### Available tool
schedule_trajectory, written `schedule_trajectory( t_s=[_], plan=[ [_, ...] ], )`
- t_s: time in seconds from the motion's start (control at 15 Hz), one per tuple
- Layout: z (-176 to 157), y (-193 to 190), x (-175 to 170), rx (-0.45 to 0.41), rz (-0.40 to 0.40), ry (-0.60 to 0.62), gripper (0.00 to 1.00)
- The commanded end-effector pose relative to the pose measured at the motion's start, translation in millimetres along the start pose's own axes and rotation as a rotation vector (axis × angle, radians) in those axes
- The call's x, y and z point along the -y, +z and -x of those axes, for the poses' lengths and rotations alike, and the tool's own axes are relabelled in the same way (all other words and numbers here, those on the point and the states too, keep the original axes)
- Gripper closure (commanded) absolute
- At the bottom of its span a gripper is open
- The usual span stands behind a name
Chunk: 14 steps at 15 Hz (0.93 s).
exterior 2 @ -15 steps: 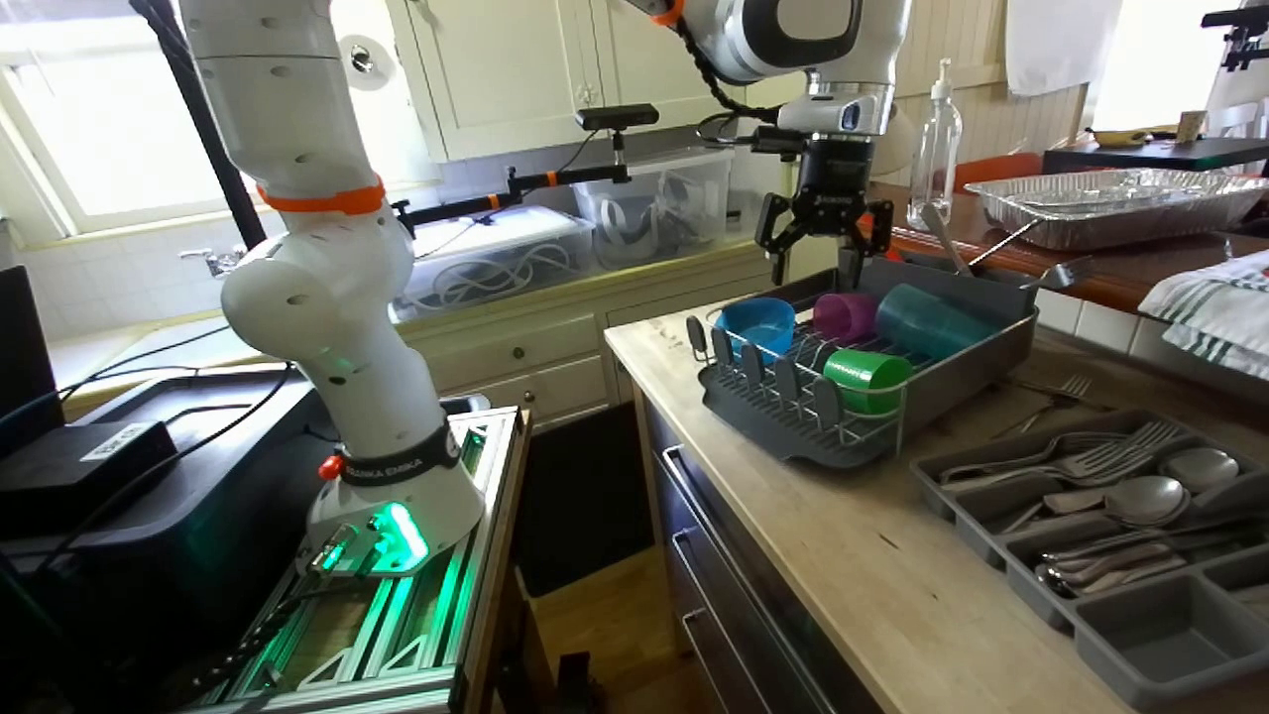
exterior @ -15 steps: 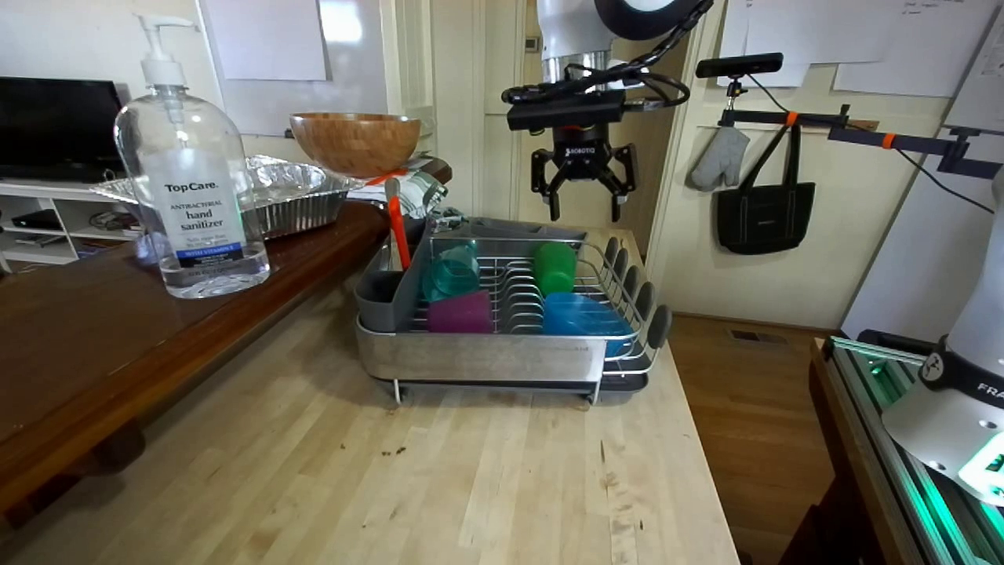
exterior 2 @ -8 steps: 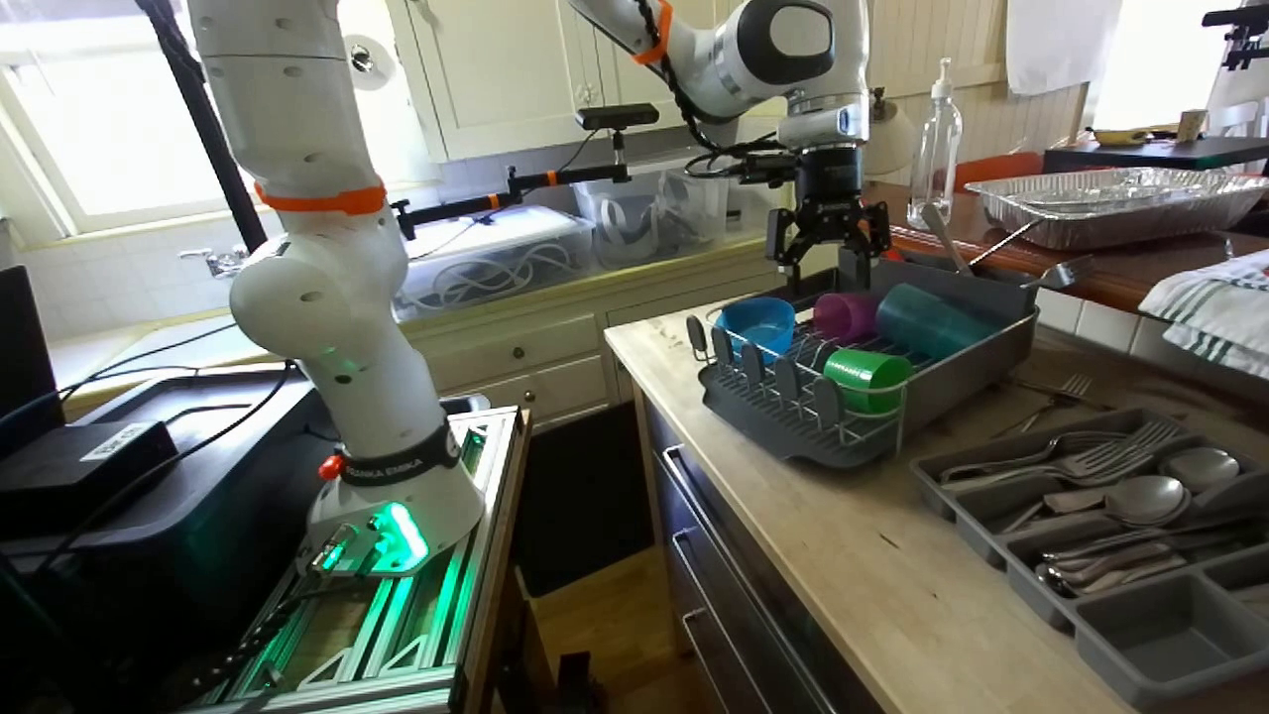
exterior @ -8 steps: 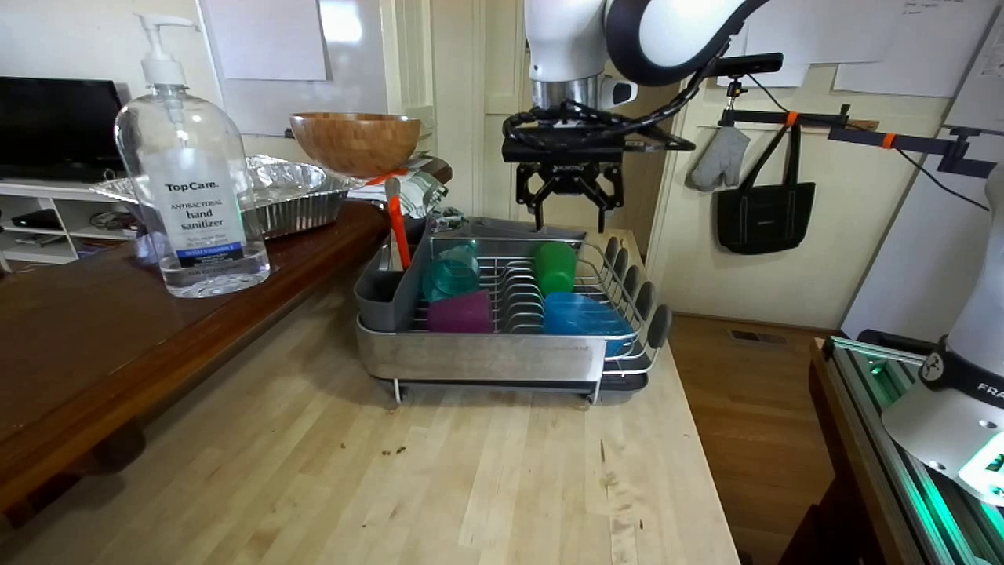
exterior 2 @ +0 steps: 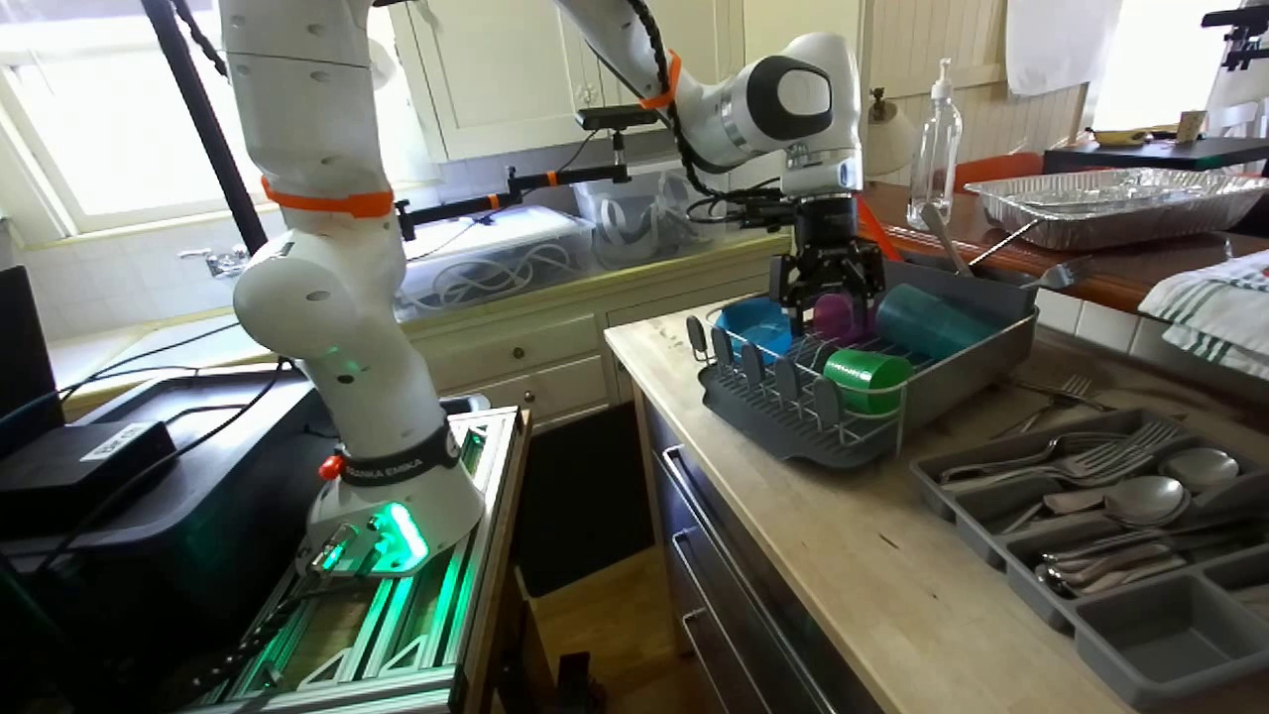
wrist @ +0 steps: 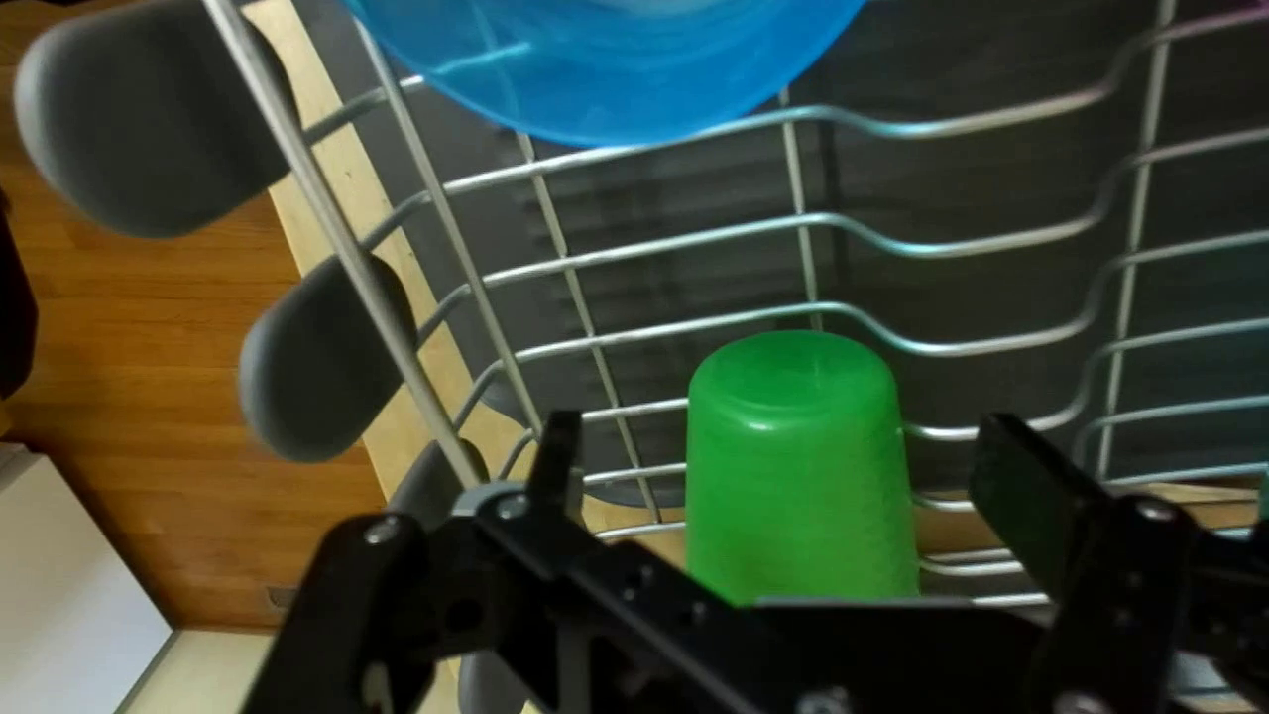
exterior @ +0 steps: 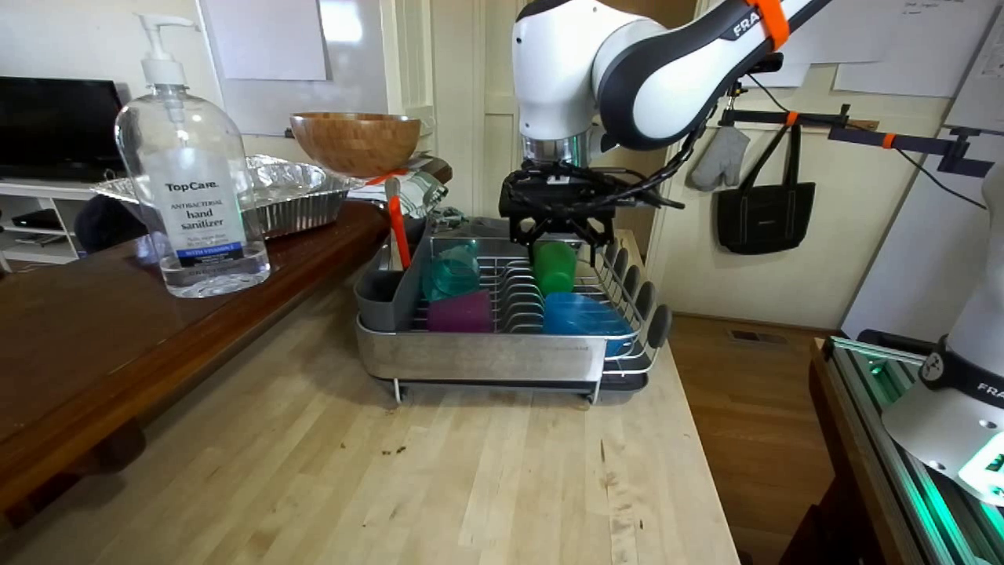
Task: Put the cups in the dishes tray upside down
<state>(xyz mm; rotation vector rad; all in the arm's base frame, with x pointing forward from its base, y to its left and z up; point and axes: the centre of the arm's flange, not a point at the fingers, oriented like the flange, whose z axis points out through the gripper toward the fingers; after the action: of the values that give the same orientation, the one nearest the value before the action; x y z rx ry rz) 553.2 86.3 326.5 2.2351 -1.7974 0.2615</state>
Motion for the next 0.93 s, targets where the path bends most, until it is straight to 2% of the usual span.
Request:
schedule_trajectory(
  t_s=[0.0, 0.47, 0.87],
  plan=[
    [-2, 23, 5, -0.026, -0.012, 0.033, 0.0],
    [5, 38, 11, -0.057, -0.014, 0.047, 0.0],
    [9, 51, 12, -0.094, -0.007, 0.006, 0.02]
  ],
)
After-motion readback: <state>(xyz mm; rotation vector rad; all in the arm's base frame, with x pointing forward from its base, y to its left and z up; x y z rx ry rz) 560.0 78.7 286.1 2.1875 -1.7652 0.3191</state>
